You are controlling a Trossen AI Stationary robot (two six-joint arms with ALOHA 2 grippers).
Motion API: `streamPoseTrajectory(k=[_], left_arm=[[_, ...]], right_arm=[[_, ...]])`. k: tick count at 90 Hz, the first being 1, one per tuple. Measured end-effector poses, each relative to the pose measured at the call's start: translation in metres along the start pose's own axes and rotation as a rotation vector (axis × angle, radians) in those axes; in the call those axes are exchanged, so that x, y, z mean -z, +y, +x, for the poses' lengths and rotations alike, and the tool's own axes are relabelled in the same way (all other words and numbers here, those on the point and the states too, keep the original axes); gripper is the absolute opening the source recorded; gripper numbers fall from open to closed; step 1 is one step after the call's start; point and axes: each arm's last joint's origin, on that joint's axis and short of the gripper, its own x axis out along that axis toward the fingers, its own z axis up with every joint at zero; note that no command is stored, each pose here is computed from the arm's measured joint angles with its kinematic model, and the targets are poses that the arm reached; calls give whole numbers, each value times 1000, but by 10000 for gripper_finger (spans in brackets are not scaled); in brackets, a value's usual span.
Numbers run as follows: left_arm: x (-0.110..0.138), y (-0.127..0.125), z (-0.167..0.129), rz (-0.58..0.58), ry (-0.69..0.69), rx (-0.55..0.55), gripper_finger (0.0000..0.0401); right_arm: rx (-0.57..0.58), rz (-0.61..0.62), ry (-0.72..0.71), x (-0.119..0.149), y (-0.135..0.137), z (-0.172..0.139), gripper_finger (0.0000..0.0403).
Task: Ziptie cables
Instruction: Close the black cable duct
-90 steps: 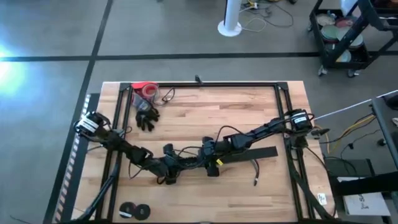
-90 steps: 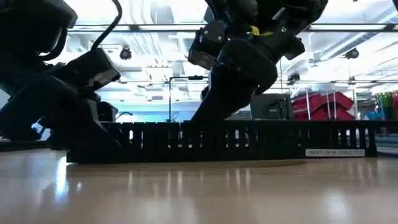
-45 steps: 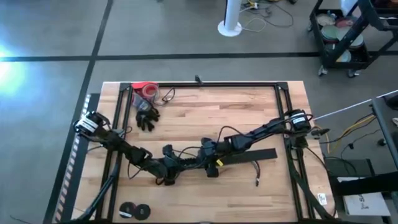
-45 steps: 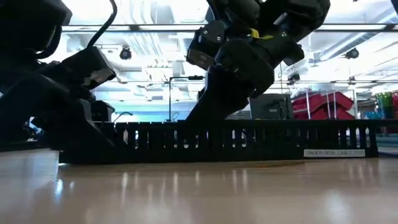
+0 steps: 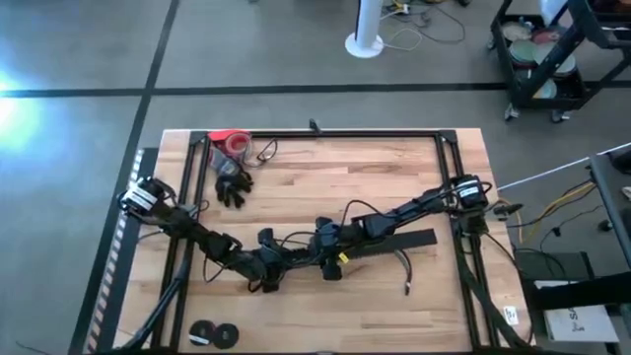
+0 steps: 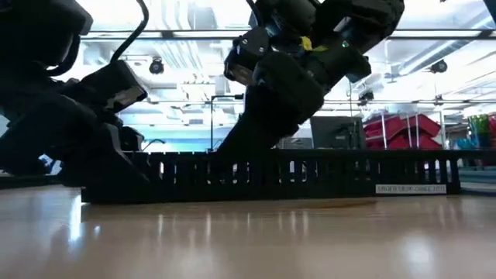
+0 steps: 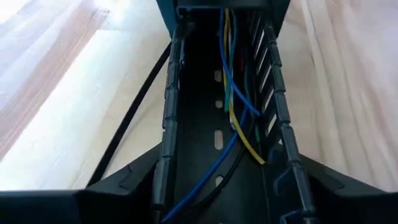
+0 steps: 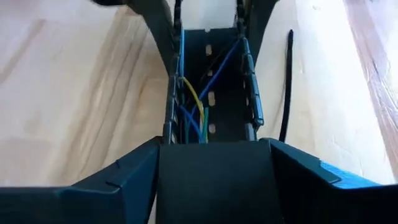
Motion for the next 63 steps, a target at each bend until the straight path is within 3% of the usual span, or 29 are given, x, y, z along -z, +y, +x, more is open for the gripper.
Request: streamPoseTrajectory(k=[15,45,63], left_arm=[[0,1,0,0,-4,-14,225],[0,0,0,3,-3,-7,224],[-1,0,0,4,-3,-7,225]], right_arm=[[28,10,-14,-6,0,-1,263],[59,-1,17,-3,-1,0,227],[73,-4,22,-2,-1,0,226]])
